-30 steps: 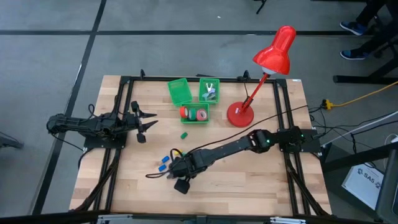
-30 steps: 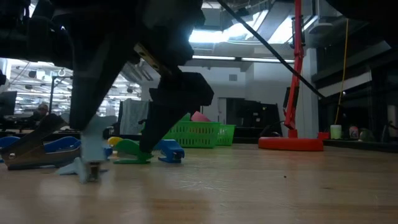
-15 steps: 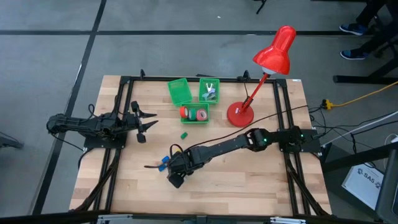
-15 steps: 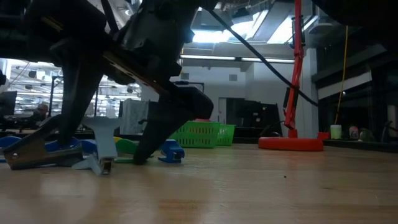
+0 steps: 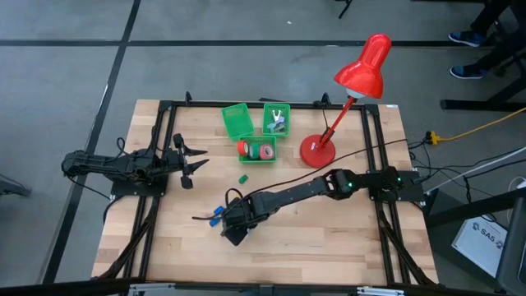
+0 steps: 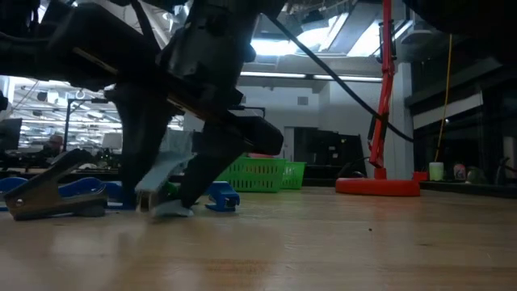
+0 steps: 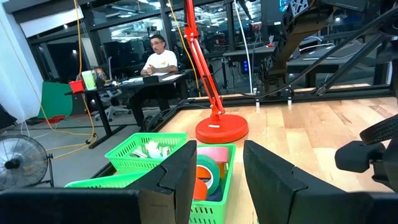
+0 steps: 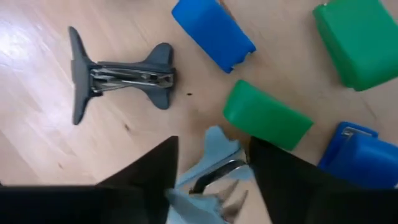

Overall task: Pick and place Stapler, Stapler remover, tape
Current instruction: Put the blue staple remover into the right green bin

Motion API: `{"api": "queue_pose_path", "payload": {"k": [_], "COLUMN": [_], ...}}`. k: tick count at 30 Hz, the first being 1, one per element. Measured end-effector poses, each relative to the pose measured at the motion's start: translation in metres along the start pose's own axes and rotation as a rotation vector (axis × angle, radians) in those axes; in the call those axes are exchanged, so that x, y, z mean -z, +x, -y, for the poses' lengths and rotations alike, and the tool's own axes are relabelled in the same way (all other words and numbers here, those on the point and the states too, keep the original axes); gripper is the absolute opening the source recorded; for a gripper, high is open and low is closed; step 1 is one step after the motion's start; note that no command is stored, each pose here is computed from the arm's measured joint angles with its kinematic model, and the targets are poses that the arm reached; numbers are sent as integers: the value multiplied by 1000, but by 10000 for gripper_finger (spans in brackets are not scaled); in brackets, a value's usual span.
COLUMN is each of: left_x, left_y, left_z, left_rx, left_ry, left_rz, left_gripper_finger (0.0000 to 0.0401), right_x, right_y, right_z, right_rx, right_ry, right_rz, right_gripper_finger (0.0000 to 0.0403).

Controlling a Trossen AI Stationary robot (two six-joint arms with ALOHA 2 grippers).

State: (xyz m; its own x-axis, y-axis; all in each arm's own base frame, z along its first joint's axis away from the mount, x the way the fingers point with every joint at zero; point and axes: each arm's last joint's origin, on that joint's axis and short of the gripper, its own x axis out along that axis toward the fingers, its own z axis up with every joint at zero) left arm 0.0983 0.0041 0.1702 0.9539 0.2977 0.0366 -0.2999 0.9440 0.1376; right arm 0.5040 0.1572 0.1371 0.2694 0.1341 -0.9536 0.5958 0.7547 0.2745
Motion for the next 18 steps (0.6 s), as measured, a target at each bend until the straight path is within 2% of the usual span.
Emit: {"api": "queue_pose_path", "payload": {"k": [5, 8, 11, 13, 18], "left_x": [0, 0, 0, 0, 0], "left_y": [0, 0, 0, 0, 0], "left_z": [0, 0, 0, 0, 0], "left_rx": [0, 0, 0, 0, 0], "left_ry": [0, 0, 0, 0, 1], "left_rz": [0, 0, 0, 0, -1], "left_gripper_finger": [128, 127, 127, 128, 128], "right_x": [-1, -4, -9, -11, -13], "right_y": [0, -2, -2, -3, -4], "right_z": [1, 1, 4, 6, 7], "right_rx": [4, -3, 4, 10, -8], "right_ry": [-76, -164, -245, -282, -293], "right_rz": [-2, 6, 18, 16, -6], "right_gripper_finger": [133, 112, 114, 129, 169]}}
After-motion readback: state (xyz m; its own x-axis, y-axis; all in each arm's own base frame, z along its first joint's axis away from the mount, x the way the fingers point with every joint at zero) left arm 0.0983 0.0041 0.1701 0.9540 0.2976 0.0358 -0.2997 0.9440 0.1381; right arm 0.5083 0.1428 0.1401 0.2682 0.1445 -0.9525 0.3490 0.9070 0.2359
